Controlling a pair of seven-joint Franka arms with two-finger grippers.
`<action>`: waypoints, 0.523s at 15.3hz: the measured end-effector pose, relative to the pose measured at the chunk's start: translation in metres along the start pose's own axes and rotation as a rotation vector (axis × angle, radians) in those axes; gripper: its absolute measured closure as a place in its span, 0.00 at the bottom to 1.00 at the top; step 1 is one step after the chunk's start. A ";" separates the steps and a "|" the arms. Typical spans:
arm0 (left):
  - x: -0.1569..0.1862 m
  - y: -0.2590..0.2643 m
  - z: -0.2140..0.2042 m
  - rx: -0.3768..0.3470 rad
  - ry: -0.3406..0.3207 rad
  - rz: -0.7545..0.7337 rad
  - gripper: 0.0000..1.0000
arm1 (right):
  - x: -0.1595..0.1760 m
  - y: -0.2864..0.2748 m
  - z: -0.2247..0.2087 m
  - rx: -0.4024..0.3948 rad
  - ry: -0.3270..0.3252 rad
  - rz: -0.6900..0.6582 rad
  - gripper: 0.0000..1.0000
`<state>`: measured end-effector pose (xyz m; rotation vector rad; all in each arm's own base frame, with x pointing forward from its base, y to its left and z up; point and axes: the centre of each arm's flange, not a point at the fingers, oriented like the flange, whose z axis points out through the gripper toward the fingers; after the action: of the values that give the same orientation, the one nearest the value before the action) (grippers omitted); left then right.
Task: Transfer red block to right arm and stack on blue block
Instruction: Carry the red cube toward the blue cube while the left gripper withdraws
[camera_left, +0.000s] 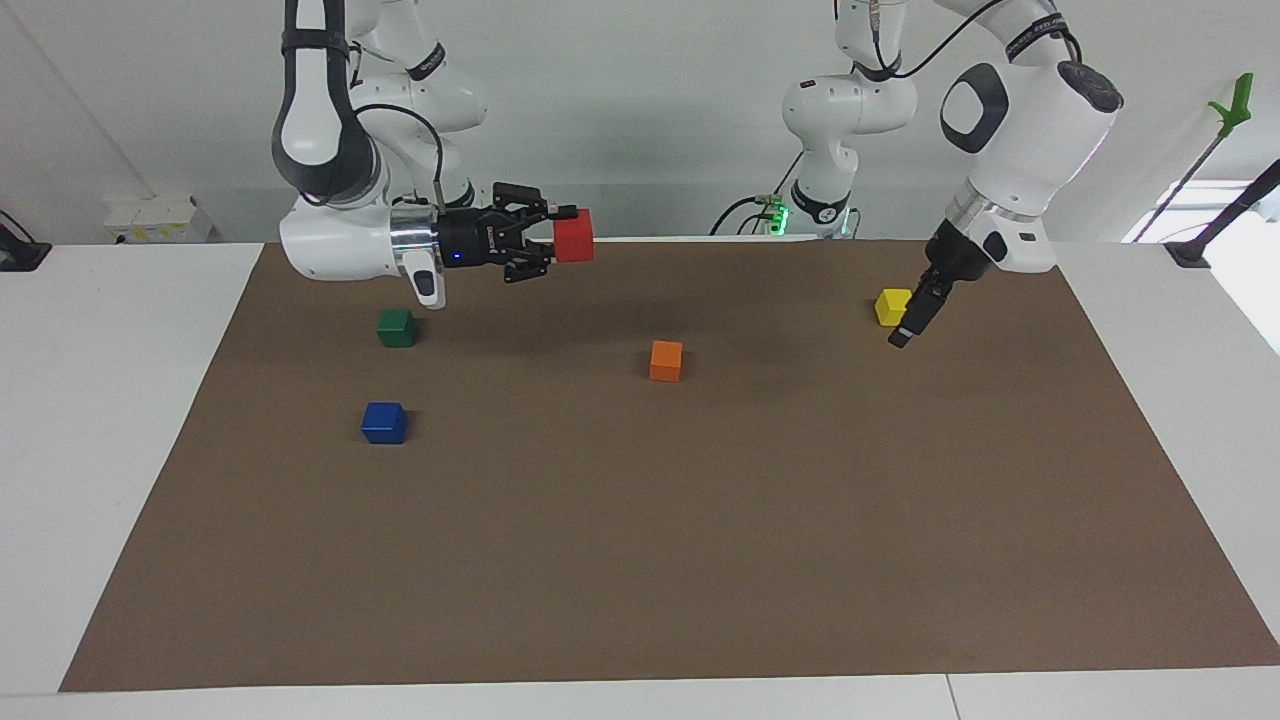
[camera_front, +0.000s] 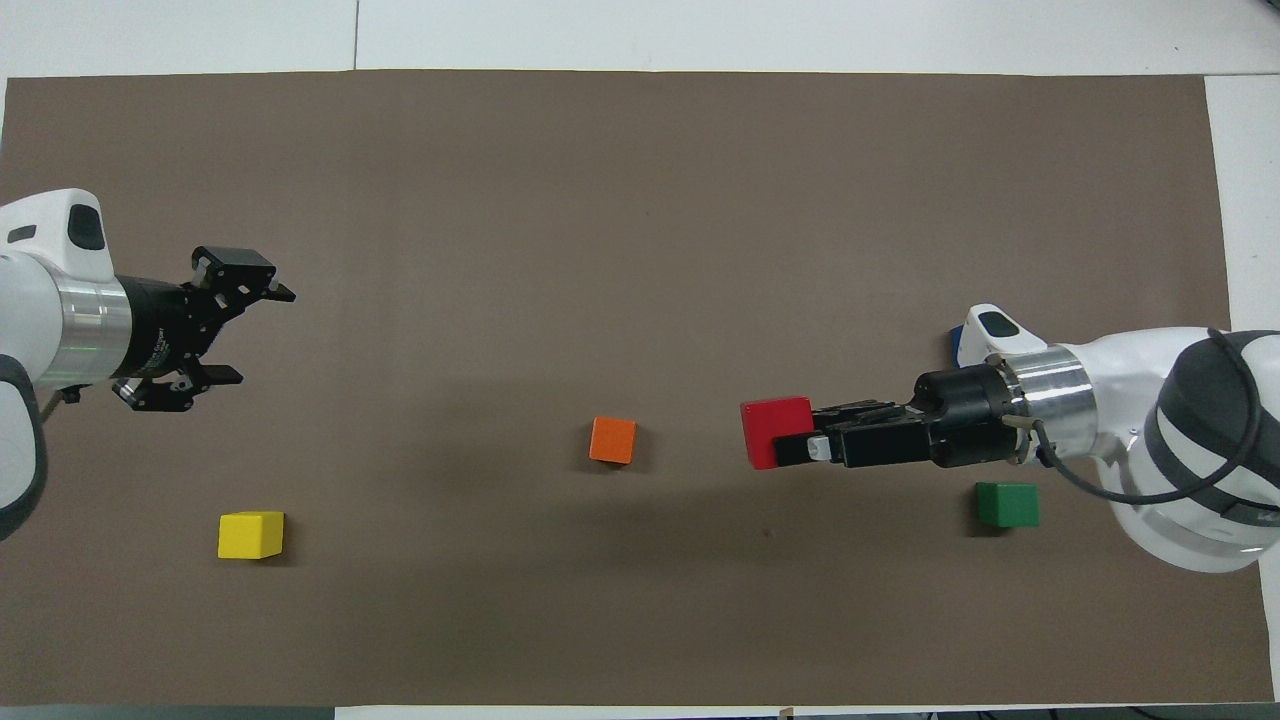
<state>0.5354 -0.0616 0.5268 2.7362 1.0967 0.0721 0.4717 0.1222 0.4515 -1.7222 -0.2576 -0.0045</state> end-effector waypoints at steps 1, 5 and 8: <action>0.006 0.005 -0.008 0.021 0.030 0.058 0.00 | 0.001 -0.006 -0.013 -0.079 -0.032 0.003 0.44; 0.024 0.017 -0.039 0.150 0.066 0.293 0.00 | 0.010 -0.037 -0.061 -0.387 -0.116 0.012 0.44; 0.036 0.024 -0.079 0.211 0.012 0.518 0.00 | 0.018 -0.041 -0.085 -0.587 -0.106 0.031 0.44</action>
<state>0.5686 -0.0414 0.6084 3.1416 0.3888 0.0468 0.4946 0.0480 0.5082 -2.3138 -0.3296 0.0375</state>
